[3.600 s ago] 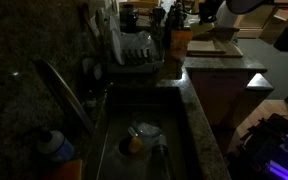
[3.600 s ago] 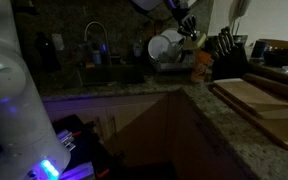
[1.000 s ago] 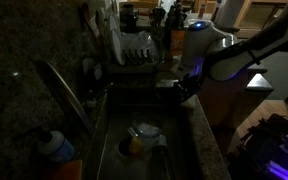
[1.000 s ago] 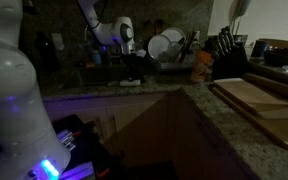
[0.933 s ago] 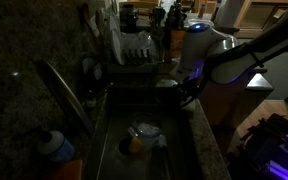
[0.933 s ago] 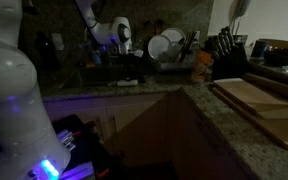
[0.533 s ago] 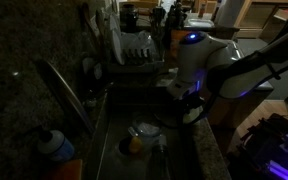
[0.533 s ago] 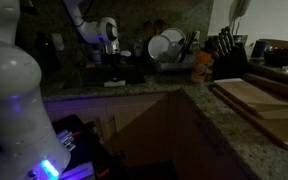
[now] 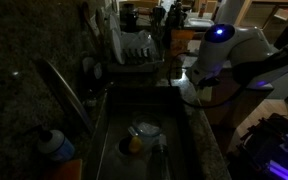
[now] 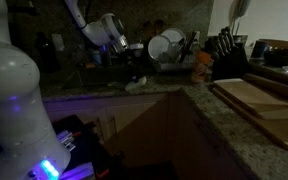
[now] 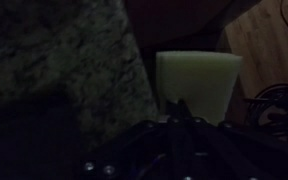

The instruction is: Use the sponge to scrub the counter top

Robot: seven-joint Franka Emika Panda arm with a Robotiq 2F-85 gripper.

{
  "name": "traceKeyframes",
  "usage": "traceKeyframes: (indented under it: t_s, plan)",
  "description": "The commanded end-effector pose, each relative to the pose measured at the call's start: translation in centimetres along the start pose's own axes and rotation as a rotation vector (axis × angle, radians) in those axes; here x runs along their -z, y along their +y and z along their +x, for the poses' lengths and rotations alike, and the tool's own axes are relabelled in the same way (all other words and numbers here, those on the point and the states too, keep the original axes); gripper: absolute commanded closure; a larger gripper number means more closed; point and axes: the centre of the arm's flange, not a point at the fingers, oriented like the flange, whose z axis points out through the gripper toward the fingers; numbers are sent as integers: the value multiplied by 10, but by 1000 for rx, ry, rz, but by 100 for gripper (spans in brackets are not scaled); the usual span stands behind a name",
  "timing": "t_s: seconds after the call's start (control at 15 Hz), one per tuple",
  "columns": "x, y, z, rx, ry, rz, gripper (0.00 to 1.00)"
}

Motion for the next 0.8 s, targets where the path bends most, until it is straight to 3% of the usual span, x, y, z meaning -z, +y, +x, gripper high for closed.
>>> traceKeyframes:
  t_s: [0.0,0.13,0.4,0.6,0.73]
  plan:
    - [-22,-55,-80,-76,105,29,99]
    - [-23,-54,-139,-117,204,35,99]
    - [-14,-44,-222,-345,318,-111,99]
    - [-5,-25,-225,-431,434,-194,99]
    - [-27,-2,-200,-465,474,-197,99]
